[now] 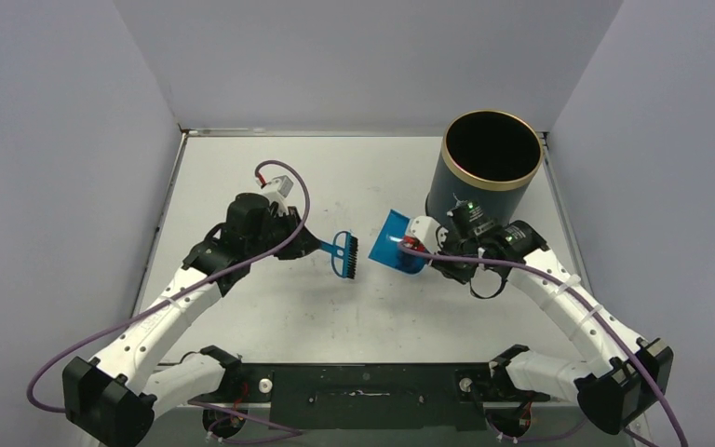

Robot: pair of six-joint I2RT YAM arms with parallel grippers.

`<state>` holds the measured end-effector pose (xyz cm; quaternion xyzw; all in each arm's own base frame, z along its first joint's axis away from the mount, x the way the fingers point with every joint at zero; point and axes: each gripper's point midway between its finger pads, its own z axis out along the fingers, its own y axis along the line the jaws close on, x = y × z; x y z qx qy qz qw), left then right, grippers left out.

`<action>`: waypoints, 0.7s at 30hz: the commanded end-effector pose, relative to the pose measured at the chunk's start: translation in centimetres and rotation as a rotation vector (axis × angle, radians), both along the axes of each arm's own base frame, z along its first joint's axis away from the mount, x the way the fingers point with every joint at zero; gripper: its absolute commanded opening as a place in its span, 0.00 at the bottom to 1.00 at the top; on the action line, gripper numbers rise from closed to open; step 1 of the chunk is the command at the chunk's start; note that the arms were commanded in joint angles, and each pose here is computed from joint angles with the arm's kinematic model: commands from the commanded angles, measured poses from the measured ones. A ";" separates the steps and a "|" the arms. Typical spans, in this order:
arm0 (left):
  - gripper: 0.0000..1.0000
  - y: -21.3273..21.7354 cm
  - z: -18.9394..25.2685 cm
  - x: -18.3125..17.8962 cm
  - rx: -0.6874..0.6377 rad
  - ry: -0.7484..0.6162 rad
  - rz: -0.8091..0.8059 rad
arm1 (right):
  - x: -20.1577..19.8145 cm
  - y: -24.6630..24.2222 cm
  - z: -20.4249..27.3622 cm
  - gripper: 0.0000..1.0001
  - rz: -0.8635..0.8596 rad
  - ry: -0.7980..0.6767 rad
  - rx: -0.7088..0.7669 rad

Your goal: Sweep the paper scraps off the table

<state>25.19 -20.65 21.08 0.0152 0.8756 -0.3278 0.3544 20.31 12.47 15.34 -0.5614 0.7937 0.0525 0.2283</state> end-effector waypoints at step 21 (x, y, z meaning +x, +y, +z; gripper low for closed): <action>0.00 -26.3 1.4 -2.3 -0.299 -0.214 -0.311 | 7.0 -8.7 13.8 0.05 -0.366 -0.176 0.340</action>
